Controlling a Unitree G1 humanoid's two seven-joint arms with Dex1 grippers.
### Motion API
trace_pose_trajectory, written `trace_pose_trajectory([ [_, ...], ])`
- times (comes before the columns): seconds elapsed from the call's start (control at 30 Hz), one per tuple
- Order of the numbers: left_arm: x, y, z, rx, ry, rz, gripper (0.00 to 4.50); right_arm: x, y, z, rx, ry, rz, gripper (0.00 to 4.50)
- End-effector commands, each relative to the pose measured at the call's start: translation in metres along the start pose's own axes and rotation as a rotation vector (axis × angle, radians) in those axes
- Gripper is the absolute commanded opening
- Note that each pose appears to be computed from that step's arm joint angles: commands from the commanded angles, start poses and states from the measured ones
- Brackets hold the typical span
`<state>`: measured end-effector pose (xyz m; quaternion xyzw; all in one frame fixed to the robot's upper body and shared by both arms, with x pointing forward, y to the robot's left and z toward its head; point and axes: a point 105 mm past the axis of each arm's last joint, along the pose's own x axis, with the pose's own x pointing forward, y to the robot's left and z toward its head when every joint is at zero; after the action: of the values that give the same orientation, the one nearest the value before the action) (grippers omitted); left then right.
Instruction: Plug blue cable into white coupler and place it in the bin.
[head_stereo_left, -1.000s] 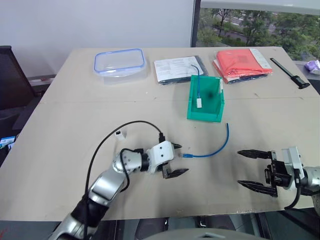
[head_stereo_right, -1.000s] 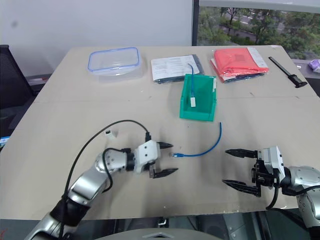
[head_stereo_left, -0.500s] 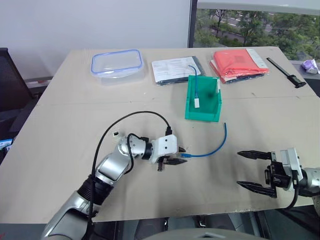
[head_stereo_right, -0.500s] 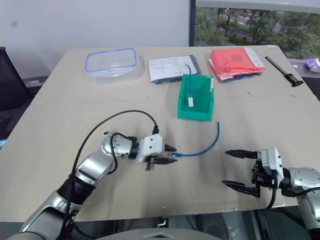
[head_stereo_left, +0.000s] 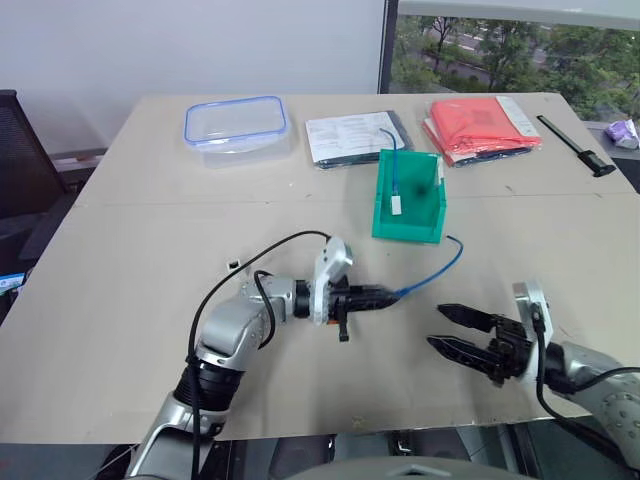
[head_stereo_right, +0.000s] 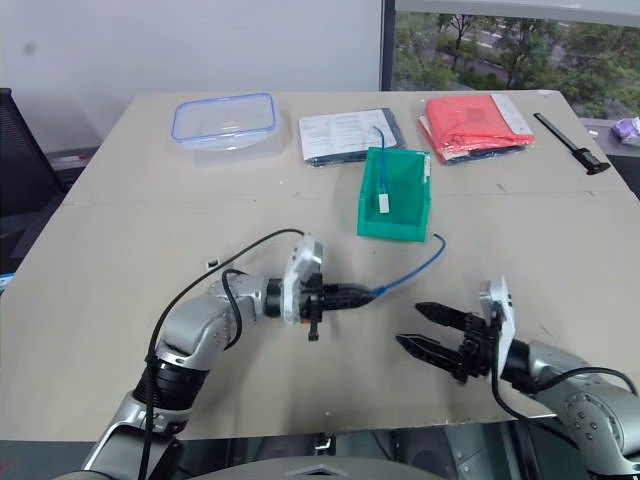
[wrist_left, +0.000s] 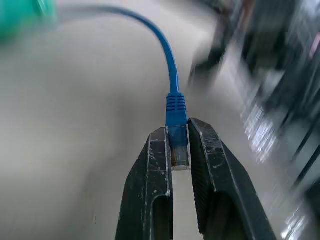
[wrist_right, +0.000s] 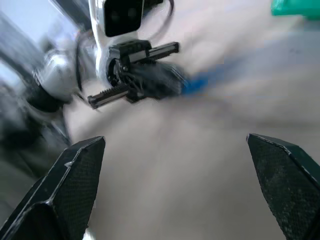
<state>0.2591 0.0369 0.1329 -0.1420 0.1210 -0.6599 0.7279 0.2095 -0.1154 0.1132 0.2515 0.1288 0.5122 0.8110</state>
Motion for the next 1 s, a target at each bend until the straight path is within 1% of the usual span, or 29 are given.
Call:
trace_pose_trajectory([
  [0.03,0.001,-0.020,0.011,-0.074,-0.061,-0.074,0.05,0.013,0.011,0.022,0.028,-0.133,0.032,4.50],
  [0.17,0.003,-0.025,0.013,-0.120,-0.080,-0.086,0.05,0.022,0.015,0.044,0.067,-0.267,0.066,4.50],
  [0.27,0.005,-0.023,0.018,-0.139,-0.102,-0.081,0.05,0.026,0.022,0.051,0.079,-0.288,0.115,4.50],
  [0.33,0.006,-0.022,0.020,-0.148,-0.111,-0.077,0.00,0.027,0.024,0.049,0.071,-0.264,0.128,3.91],
  [0.37,0.007,-0.021,0.020,-0.151,-0.114,-0.078,0.00,0.027,0.026,0.048,0.073,-0.249,0.137,3.69],
  [0.4,0.008,-0.021,0.021,-0.155,-0.118,-0.080,0.00,0.027,0.027,0.047,0.076,-0.239,0.145,3.36],
  [0.43,0.009,-0.021,0.022,-0.157,-0.121,-0.080,0.00,0.027,0.027,0.047,0.079,-0.236,0.147,2.78],
  [0.47,0.009,-0.021,0.022,-0.158,-0.123,-0.079,0.00,0.026,0.027,0.047,0.080,-0.233,0.147,2.35],
  [0.5,0.010,-0.021,0.022,-0.159,-0.126,-0.079,0.00,0.026,0.026,0.047,0.080,-0.231,0.145,1.72],
  [0.53,0.010,-0.021,0.023,-0.164,-0.133,-0.079,0.00,0.026,0.025,0.047,0.079,-0.228,0.142,1.33],
  [0.6,0.011,-0.022,0.023,-0.171,-0.139,-0.080,0.00,0.026,0.024,0.047,0.081,-0.231,0.137,0.36],
  [0.63,0.010,-0.023,0.022,-0.174,-0.137,-0.085,0.00,0.026,0.023,0.050,0.087,-0.247,0.139,0.05],
  [0.8,0.007,-0.027,0.016,-0.187,-0.124,-0.103,0.00,0.024,0.025,0.057,0.098,-0.277,0.157,0.05],
  [0.87,0.003,-0.026,0.016,-0.203,-0.139,-0.104,0.99,0.024,0.025,0.056,0.100,-0.265,0.167,0.00],
  [0.9,0.002,-0.027,0.017,-0.211,-0.147,-0.113,1.29,0.024,0.025,0.056,0.101,-0.262,0.171,0.00],
  [0.93,0.001,-0.027,0.018,-0.216,-0.152,-0.120,1.83,0.024,0.025,0.056,0.102,-0.261,0.173,0.00],
  [1.0,0.000,-0.026,0.016,-0.193,-0.138,-0.093,2.76,0.025,0.024,0.058,0.101,-0.270,0.174,0.00],
])
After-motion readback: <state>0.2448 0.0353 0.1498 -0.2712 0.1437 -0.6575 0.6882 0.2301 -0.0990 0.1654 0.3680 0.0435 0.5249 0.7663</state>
